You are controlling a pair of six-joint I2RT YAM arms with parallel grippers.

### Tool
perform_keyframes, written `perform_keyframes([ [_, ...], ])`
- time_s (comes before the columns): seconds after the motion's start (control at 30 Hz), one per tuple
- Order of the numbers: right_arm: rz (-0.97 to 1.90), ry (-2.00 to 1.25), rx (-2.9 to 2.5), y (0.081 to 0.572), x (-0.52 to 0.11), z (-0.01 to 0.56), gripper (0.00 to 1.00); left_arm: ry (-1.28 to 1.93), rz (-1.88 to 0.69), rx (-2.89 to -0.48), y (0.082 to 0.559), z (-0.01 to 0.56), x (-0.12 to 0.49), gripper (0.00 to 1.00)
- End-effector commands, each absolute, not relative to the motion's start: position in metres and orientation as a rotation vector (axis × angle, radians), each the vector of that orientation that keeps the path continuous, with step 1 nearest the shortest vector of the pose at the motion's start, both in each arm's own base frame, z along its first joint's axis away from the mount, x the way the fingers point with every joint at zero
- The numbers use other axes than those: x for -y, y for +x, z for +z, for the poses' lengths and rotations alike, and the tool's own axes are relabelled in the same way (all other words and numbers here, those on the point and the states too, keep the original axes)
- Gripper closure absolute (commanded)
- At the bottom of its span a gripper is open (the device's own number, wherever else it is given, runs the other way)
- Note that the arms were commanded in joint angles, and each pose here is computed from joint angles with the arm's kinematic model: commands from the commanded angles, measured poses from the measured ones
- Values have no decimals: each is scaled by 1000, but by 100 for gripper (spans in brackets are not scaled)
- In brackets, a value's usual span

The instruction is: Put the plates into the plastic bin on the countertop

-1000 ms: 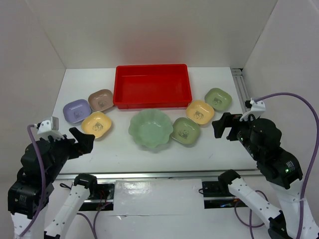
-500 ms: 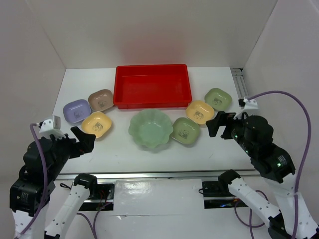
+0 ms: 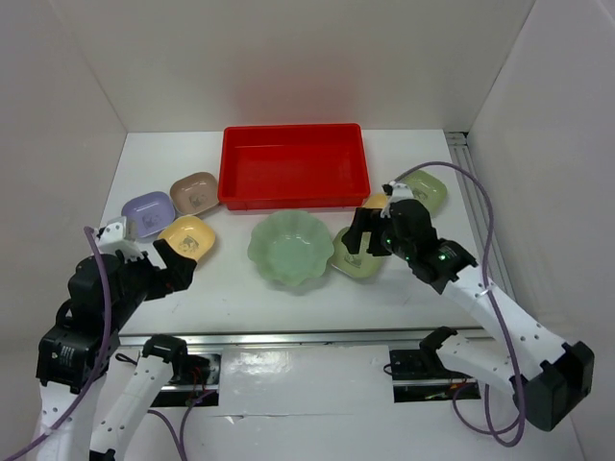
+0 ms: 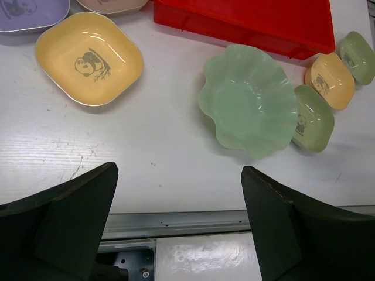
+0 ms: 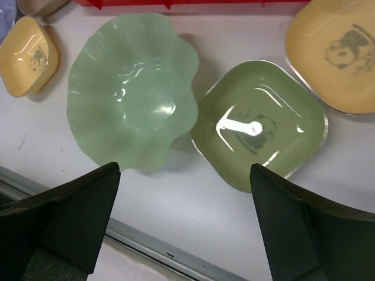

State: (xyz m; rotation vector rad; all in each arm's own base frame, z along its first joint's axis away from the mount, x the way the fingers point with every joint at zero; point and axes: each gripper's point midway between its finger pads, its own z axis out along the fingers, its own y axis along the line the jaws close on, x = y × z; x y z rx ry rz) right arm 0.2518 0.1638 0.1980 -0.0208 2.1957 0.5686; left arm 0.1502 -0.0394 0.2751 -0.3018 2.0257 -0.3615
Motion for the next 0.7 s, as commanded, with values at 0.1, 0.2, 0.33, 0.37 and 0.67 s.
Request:
perform_keyframes([
  [0.1,549,-48,-2141,281,-205,175,8,-294,-390,-2001,162,275,45,0],
  [0.2,504,-57,-2176,290,-214,153,16,-286,-403,-1994,163,277,47,0],
  [0.33,506,-101,-2168,300,-227,139,26,-287,-403,-1996,166,277,48,0],
  [0.37,486,-103,-2173,307,-226,132,30,-287,-403,-1996,166,277,48,0],
  [0.67,468,-247,-2213,342,-228,105,34,-269,-407,-1999,165,277,49,0],
])
